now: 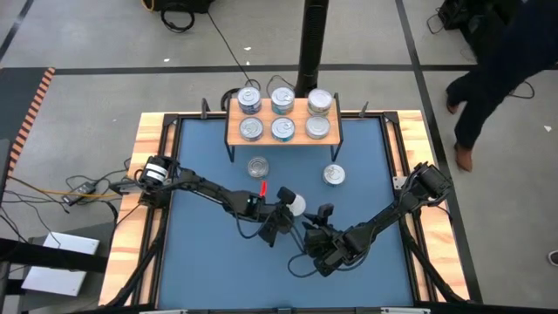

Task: Stack canned seafood by type on shelf
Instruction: Stack the green tuna can on top of the green tuna can on the shelf

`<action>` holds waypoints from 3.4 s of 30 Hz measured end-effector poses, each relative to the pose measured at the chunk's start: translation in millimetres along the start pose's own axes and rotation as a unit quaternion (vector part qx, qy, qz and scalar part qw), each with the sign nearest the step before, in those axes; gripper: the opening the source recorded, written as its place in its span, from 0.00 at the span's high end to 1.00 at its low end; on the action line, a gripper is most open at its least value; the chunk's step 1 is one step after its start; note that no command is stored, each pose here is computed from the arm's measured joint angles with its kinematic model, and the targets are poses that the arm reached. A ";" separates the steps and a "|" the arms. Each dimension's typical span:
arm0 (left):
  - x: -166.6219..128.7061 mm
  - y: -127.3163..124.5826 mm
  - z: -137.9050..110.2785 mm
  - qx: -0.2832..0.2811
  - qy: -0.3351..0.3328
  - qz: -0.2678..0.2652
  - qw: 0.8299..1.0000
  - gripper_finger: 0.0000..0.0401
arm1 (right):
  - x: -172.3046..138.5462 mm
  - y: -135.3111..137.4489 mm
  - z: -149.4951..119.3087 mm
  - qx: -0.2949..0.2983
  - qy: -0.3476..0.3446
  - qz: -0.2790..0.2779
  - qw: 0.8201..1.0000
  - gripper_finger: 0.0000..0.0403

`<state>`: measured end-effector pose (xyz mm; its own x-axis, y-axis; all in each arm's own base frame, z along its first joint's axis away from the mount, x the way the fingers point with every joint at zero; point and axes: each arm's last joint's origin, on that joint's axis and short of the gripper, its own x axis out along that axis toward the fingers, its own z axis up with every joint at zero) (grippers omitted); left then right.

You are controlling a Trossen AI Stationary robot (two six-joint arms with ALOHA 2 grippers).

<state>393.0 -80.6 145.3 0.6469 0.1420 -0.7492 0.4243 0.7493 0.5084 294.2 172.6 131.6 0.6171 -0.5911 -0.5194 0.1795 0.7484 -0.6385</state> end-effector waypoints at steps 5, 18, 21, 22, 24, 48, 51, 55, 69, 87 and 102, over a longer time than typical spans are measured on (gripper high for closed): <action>-2.5 5.9 8.5 -0.024 -0.011 -0.024 0.999 1.00 | 0.0 3.4 -1.4 -0.001 0.021 0.056 0.998 0.60; -5.3 24.0 15.7 -0.096 -0.037 -0.058 0.993 1.00 | 15.5 18.8 -16.0 -0.046 0.030 -0.001 0.998 0.26; -5.0 24.9 15.7 -0.104 -0.041 -0.063 0.992 1.00 | 15.8 17.8 -16.2 -0.051 0.019 -0.030 0.998 0.22; -5.0 25.4 16.0 -0.105 -0.043 -0.062 0.992 1.00 | 15.5 17.7 -16.4 -0.056 0.017 -0.035 0.998 0.22; -5.1 26.1 16.7 -0.108 -0.047 -0.060 0.991 1.00 | 15.5 17.7 -16.1 -0.070 0.016 -0.037 0.997 0.21; -25.9 48.5 22.5 -0.188 -0.116 -0.096 0.971 1.00 | 16.4 16.8 -14.5 -0.114 0.005 -0.066 0.991 0.61; -25.8 48.5 22.4 -0.191 -0.117 -0.100 0.970 0.99 | 15.2 17.6 -13.4 -0.114 0.003 -0.064 0.991 0.65; -29.9 46.8 25.2 -0.185 -0.122 -0.101 0.970 0.93 | 13.1 18.2 -7.8 -0.111 0.000 -0.060 0.992 0.65; -83.8 41.2 -4.3 -0.232 -0.265 -0.030 0.935 0.60 | 3.8 -3.2 5.8 -0.132 0.018 -0.067 0.989 0.65; -141.9 16.4 -76.2 -0.307 -0.374 0.078 0.872 0.59 | 1.2 -167.1 41.1 -0.170 0.076 -0.192 0.964 0.65; -140.5 14.6 -78.8 -0.306 -0.372 0.082 0.873 0.59 | 54.7 -246.7 22.9 -0.189 0.176 -0.174 0.950 0.65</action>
<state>258.3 -38.7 224.5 0.9959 -0.0092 -0.0901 0.0175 0.9957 0.0910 301.2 -37.5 273.8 0.2644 -0.8966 -0.3553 -0.0037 0.3674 -0.9300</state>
